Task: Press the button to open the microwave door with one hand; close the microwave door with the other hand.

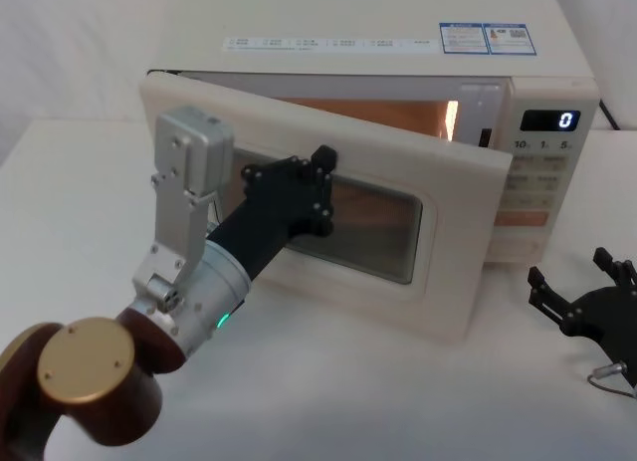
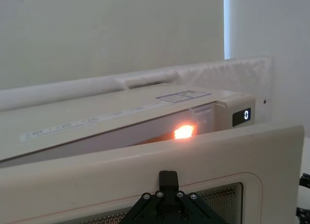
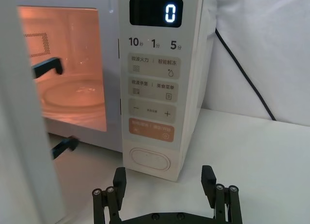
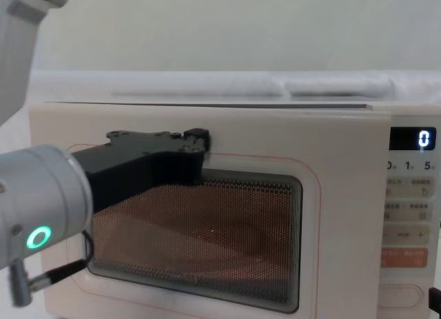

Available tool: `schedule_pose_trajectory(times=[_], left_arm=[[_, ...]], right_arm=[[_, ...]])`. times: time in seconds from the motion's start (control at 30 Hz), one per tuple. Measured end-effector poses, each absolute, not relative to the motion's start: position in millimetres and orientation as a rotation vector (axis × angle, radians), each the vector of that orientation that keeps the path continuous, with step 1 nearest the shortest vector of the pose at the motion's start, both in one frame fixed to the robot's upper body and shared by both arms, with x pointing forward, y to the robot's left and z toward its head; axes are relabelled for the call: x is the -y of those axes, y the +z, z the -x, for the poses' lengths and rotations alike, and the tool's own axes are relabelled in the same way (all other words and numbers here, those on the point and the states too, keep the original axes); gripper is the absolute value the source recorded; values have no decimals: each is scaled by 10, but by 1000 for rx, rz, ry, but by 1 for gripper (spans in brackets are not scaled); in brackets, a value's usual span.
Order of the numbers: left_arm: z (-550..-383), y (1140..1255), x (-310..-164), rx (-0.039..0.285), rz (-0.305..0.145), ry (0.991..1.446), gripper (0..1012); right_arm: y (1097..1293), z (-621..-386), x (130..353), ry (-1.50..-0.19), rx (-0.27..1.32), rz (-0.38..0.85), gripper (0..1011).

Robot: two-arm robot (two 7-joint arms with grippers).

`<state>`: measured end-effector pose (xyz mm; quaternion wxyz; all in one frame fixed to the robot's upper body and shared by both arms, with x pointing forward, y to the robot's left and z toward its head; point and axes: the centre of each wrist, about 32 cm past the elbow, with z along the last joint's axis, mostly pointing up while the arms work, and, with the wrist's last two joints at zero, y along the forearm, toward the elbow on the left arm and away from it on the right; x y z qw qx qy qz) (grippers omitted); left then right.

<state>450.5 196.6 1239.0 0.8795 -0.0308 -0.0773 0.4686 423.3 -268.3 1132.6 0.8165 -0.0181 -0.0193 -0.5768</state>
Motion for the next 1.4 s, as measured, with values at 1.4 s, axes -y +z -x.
schedule_pose_trajectory(times=[1.4], left_arm=[[-4973,12452,-1723,193,30,1023,0]], right_arm=[[11326,-4233,2683,-1230,41,39,1001]])
